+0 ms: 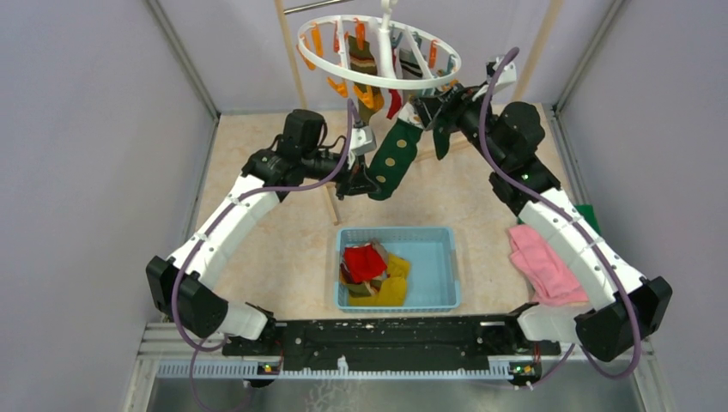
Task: Remove the socks clipped to the hanger
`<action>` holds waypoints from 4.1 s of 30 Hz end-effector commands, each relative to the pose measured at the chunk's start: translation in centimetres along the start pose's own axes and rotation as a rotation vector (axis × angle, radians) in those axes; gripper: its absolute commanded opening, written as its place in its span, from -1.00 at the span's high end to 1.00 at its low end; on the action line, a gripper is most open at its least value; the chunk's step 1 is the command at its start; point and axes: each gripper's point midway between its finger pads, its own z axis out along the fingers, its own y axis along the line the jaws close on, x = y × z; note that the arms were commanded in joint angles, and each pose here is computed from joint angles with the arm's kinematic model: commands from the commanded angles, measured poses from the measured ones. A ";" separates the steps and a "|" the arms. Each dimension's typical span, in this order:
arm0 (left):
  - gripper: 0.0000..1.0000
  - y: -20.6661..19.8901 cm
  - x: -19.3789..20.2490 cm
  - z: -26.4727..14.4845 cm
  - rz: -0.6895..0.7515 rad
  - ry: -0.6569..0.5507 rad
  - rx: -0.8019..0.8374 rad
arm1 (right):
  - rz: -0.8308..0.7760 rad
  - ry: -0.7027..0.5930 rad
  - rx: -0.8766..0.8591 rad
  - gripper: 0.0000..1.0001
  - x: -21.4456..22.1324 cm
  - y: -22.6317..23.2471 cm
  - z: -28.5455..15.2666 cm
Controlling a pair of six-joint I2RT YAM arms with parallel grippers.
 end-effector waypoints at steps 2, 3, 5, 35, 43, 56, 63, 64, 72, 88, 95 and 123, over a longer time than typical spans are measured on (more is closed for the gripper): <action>1.00 0.3 -0.8 0.0 0.030 -0.032 -0.012 | -0.011 -0.137 -0.083 -0.38 -5.0 3.4 1.2; 1.00 0.4 -0.7 0.0 0.029 -0.031 -0.015 | -0.008 -0.137 -0.087 -0.35 -5.0 3.5 1.4; 1.00 0.5 -0.7 0.0 0.030 -0.030 -0.018 | -0.002 -0.141 -0.093 -0.29 -5.0 3.6 1.7; 1.00 -7.7 18.2 4.4 -0.040 0.439 0.285 | 0.040 -0.051 -0.165 1.00 -1.9 4.8 2.5; 0.26 -6.5 19.9 5.2 0.048 0.490 0.210 | 0.070 0.027 -0.150 0.40 0.6 4.6 2.1; -0.98 -6.1 15.4 2.7 0.175 0.463 0.146 | 0.001 0.028 0.222 -0.72 7.2 -6.7 -7.5; -0.98 -6.4 13.8 2.2 0.169 0.438 0.138 | -0.288 -0.114 0.241 -0.85 4.6 -17.6 -0.1; -0.98 -6.5 13.7 2.0 0.167 0.438 0.140 | -0.330 -0.134 0.187 -0.85 4.5 -18.0 1.4; -0.98 -6.0 13.2 1.0 0.169 0.450 0.105 | -0.275 -0.224 -0.180 0.09 4.1 -17.3 8.8; -0.98 -4.6 9.7 0.5 0.109 0.332 0.056 | -0.204 -0.219 -0.223 1.00 3.9 -11.1 2.1; -0.98 -3.2 7.5 -0.4 0.082 0.229 0.019 | -0.168 -0.164 -0.181 1.00 5.6 -7.8 -2.0; -0.98 -3.4 1.2 -1.9 0.006 0.019 0.044 | 0.146 0.039 -0.494 1.00 10.0 10.3 -9.0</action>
